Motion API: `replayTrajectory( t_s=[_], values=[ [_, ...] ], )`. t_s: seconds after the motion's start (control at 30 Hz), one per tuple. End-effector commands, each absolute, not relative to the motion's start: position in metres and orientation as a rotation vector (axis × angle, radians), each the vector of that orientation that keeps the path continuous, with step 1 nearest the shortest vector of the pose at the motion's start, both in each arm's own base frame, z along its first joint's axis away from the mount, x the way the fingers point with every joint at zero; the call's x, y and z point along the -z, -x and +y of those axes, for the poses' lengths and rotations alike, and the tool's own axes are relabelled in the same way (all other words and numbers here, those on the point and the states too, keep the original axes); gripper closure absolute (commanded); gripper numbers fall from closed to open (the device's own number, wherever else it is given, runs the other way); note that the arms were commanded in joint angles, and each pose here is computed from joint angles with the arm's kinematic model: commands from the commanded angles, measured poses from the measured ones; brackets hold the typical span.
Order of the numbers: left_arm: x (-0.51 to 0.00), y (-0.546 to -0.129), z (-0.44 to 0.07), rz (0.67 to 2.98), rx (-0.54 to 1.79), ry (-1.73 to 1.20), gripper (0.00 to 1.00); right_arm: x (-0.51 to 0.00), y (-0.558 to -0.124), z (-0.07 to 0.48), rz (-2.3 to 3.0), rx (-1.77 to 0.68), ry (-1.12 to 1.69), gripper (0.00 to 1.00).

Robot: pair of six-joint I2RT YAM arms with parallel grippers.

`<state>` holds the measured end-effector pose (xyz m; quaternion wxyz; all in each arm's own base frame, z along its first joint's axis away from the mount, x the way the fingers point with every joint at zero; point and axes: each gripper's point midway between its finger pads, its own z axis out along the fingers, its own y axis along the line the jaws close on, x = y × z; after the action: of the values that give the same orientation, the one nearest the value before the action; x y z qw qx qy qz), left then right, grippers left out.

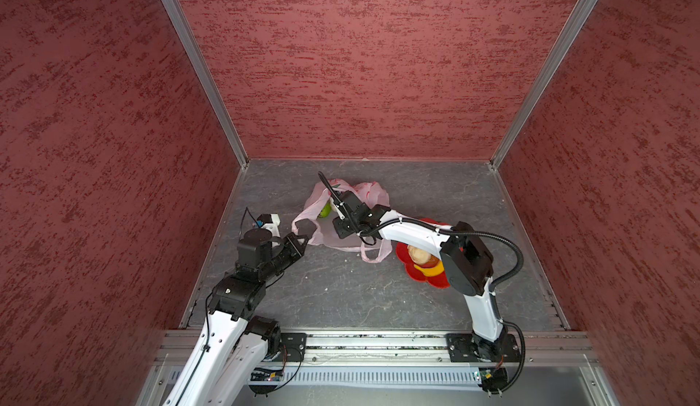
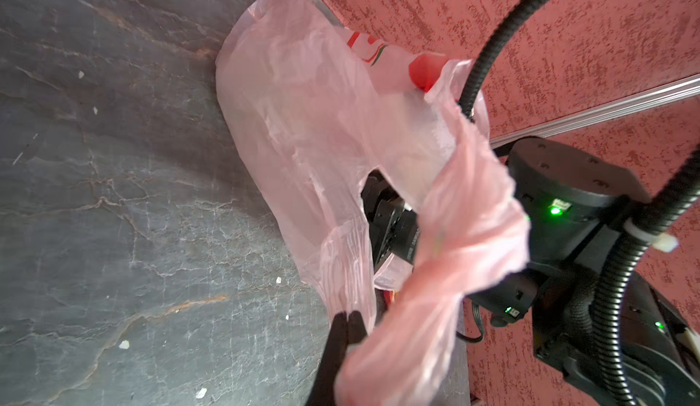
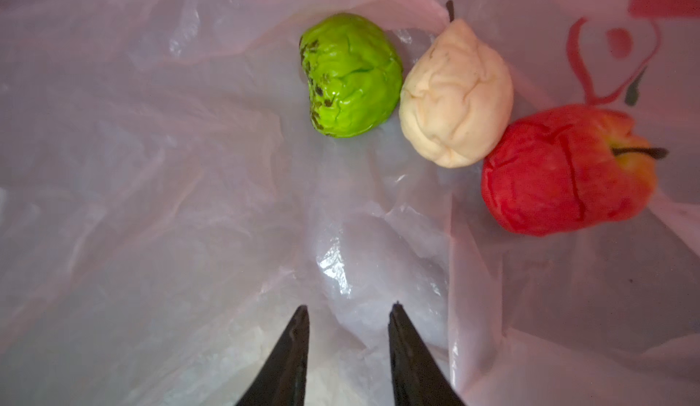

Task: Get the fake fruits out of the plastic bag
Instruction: 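Lower the open right gripper into the bag above the red apple, then close the right gripper on the red apple inside the bag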

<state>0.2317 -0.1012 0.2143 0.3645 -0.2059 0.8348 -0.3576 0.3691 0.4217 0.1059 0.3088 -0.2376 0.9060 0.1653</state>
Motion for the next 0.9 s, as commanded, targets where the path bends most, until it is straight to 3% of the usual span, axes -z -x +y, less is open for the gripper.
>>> replayTrajectory(
  t_s=[0.0, 0.37, 0.87],
  values=[
    [-0.211, -0.225, -0.104, 2.159, 0.936, 0.492, 1.00, -0.109, -0.391, 0.426, 2.353, -0.449, 0.432, 0.57],
    [-0.209, -0.215, -0.106, 2.167, 0.958, 0.474, 1.00, -0.110, -0.439, 0.396, 2.273, -0.350, 0.130, 0.37],
    [-0.211, -0.217, -0.108, 2.153, 0.979, 0.465, 1.00, -0.107, -0.471, 0.371, 2.222, -0.258, 0.102, 0.16]
  ],
)
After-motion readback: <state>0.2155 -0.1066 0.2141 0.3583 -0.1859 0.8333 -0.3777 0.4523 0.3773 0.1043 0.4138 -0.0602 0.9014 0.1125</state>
